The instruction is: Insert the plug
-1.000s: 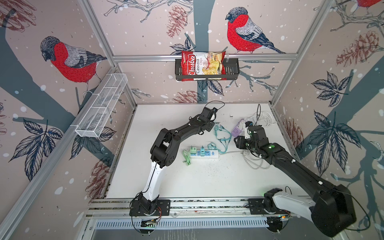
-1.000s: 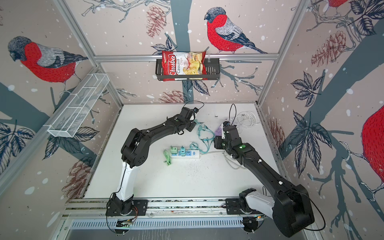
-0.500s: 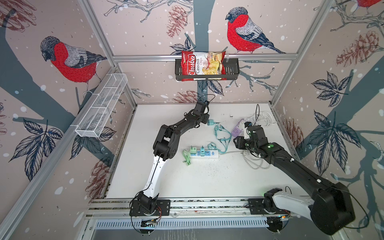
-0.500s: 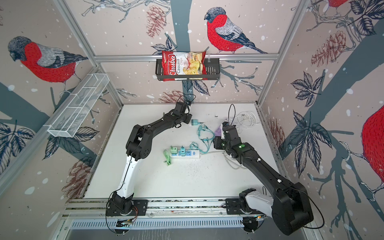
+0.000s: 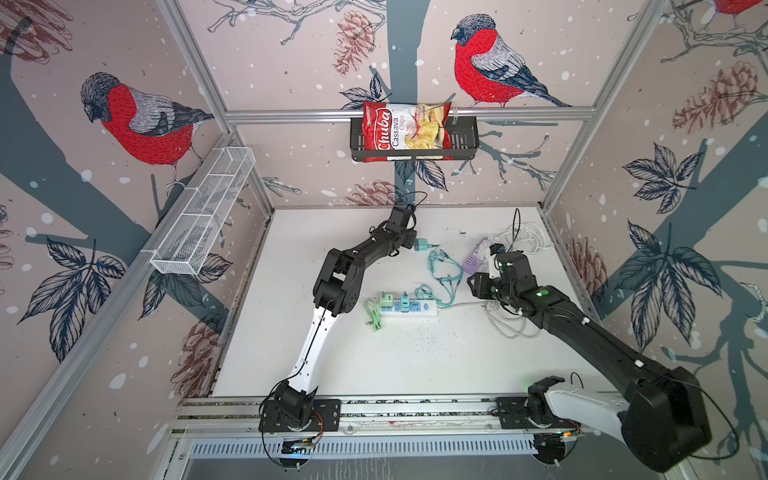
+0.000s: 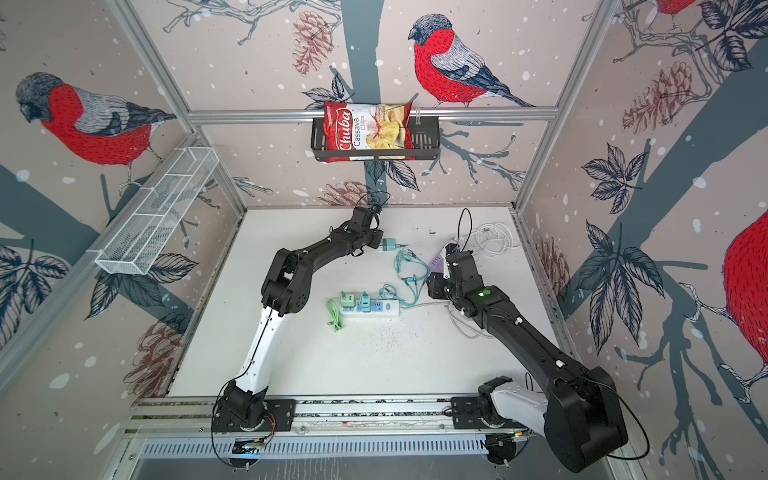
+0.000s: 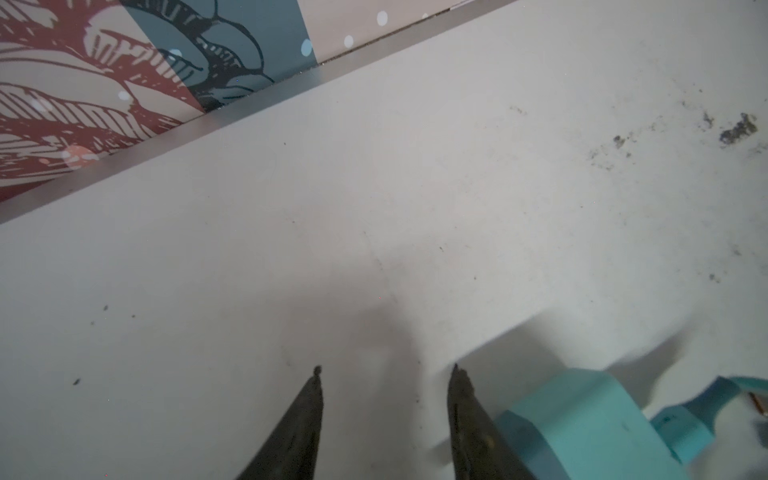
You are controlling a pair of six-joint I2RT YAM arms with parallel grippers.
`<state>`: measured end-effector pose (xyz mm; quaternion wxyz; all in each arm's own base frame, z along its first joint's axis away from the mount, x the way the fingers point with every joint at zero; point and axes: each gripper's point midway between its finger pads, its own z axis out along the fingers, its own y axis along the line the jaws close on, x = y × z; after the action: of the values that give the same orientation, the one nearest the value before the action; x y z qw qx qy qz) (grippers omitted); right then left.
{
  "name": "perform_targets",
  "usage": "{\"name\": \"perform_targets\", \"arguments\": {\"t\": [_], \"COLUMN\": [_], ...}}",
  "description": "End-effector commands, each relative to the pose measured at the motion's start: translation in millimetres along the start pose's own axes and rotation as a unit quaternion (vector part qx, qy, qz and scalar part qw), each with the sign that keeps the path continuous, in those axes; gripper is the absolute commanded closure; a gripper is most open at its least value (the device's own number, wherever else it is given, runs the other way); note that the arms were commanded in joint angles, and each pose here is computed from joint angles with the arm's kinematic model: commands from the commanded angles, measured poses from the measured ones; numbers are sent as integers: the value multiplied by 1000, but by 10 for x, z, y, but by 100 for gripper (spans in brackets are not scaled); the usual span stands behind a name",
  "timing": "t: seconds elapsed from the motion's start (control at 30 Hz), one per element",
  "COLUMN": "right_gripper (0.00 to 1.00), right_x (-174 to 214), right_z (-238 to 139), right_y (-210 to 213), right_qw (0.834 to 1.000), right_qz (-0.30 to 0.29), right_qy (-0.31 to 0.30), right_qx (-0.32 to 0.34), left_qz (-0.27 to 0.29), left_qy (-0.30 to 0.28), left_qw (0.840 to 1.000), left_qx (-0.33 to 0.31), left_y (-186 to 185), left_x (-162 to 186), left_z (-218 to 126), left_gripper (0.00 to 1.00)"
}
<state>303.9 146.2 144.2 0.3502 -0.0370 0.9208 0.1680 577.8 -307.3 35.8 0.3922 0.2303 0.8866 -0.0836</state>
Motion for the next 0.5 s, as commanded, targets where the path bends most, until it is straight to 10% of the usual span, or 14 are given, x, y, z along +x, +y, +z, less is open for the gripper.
{"name": "perform_targets", "arguments": {"t": [0.0, 0.47], "right_gripper": [46, 46], "right_x": [-3, 25], "right_z": [12, 12], "right_y": [6, 16], "right_qw": [1000, 1000], "right_qz": [-8, -8], "right_qy": [0, -1], "right_qx": [-2, -9], "left_qz": [-1, 8], "left_qy": [4, 54], "left_qw": [1000, 995], "left_qx": [18, 86], "left_y": [-58, -338], "left_x": [35, 477], "left_z": [-59, -337], "left_gripper": [52, 55]}}
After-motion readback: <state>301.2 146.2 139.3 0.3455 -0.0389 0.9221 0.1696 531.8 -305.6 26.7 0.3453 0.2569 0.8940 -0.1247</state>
